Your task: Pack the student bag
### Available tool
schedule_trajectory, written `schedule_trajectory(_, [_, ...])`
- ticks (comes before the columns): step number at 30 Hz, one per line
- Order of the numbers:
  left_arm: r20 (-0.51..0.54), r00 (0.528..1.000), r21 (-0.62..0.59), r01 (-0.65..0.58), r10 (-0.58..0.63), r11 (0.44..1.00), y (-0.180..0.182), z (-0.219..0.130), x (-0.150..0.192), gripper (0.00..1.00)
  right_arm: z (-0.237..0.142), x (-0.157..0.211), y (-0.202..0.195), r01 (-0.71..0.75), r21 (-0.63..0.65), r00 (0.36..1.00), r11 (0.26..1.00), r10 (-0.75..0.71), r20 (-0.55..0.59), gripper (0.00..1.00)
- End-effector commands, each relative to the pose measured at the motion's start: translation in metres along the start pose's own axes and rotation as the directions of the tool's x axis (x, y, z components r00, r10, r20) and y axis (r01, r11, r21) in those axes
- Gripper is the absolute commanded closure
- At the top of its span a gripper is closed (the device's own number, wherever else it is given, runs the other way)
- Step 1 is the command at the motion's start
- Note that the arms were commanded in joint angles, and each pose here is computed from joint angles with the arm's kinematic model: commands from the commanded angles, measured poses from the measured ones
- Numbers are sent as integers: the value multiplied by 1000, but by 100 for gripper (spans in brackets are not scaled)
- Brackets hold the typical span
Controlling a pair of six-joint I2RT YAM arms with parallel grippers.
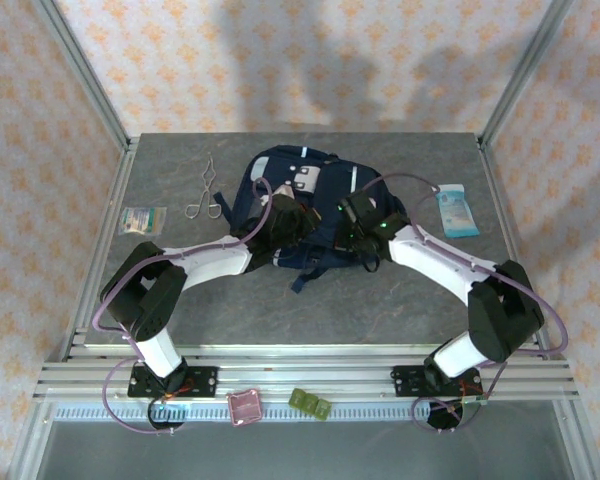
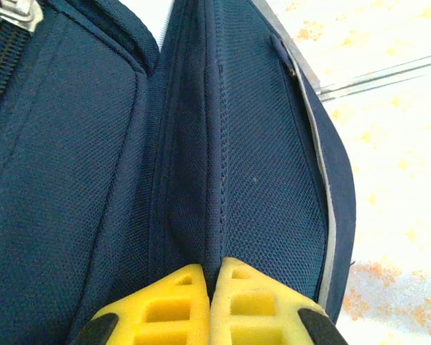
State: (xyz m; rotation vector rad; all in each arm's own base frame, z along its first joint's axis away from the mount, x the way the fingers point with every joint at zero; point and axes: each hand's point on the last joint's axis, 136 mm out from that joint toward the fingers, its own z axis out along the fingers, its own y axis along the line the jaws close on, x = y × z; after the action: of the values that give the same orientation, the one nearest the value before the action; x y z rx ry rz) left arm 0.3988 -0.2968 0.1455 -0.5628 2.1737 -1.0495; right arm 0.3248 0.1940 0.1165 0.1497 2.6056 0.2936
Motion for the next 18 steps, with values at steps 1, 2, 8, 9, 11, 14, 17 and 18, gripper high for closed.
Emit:
schedule_trajectory(1, [89,996,77,-27,21,997,-27,-20,-27,100,-4,2,-85,55,346,998,937,-46,-34,100])
schedule_trajectory(2, [89,996,76,-27,21,997,-26,-21,-27,100,-5,2,-86,56,350,998,935,-47,-34,100])
schedule_trajectory(8, [68,997,84,-30,24,996,-27,-18,-22,100,-8,-3,-65,52,235,999,971,-51,-10,100])
schedule_trajectory(9, [66,997,84,-34,28,996,-28,-18,-21,100,-10,-6,-61,42,212,999,976,-44,9,100])
schedule_trajectory(11, [67,997,72,-38,33,997,-26,-17,-21,100,-12,-14,-68,37,256,998,966,-50,45,100])
schedule_trajectory(14, [78,996,50,-54,50,997,-22,-19,-23,100,-15,-22,-100,50,436,996,899,-79,47,100])
schedule_trajectory(17, [81,994,34,-72,69,997,-20,-20,-24,100,-18,-26,-133,35,547,998,836,-62,31,100])
schedule_trajectory(18, [81,994,34,-76,73,997,-20,-19,-24,100,-19,-27,-139,17,556,998,831,-43,35,100])
